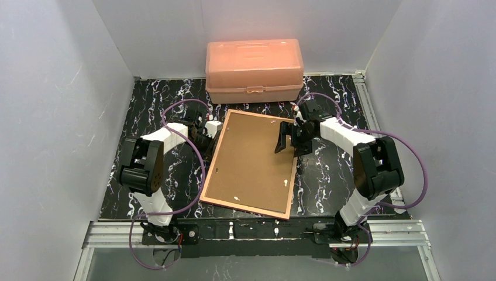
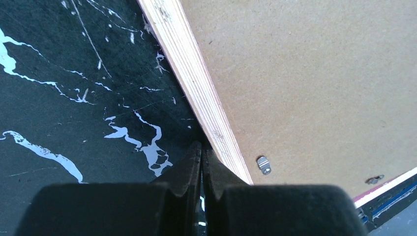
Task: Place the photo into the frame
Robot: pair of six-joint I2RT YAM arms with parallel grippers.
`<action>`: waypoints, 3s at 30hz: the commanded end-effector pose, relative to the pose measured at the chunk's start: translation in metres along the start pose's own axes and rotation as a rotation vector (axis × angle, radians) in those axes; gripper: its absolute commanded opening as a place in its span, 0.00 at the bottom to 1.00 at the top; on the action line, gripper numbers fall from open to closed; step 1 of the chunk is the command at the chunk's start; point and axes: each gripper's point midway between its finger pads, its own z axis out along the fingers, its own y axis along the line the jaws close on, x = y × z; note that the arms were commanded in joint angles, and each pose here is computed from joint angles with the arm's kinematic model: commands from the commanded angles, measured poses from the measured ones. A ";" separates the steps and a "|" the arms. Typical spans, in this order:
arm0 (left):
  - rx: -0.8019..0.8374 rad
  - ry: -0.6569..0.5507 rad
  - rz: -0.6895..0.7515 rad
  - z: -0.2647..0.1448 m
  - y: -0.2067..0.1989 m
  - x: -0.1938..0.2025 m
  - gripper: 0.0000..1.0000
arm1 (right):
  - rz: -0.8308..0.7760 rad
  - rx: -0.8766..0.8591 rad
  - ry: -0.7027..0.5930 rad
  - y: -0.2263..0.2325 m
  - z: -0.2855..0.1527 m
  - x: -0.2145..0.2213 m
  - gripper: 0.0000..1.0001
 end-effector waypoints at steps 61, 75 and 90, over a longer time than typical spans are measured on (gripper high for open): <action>0.220 0.053 -0.152 -0.016 -0.030 0.020 0.00 | -0.199 -0.368 -0.294 0.239 0.125 0.072 0.53; 0.219 0.067 -0.170 -0.012 -0.027 0.025 0.00 | -0.220 -0.404 -0.262 0.248 0.136 0.075 0.51; 0.216 0.057 -0.171 -0.014 -0.025 0.024 0.00 | -0.244 -0.374 -0.309 0.235 0.125 0.056 0.52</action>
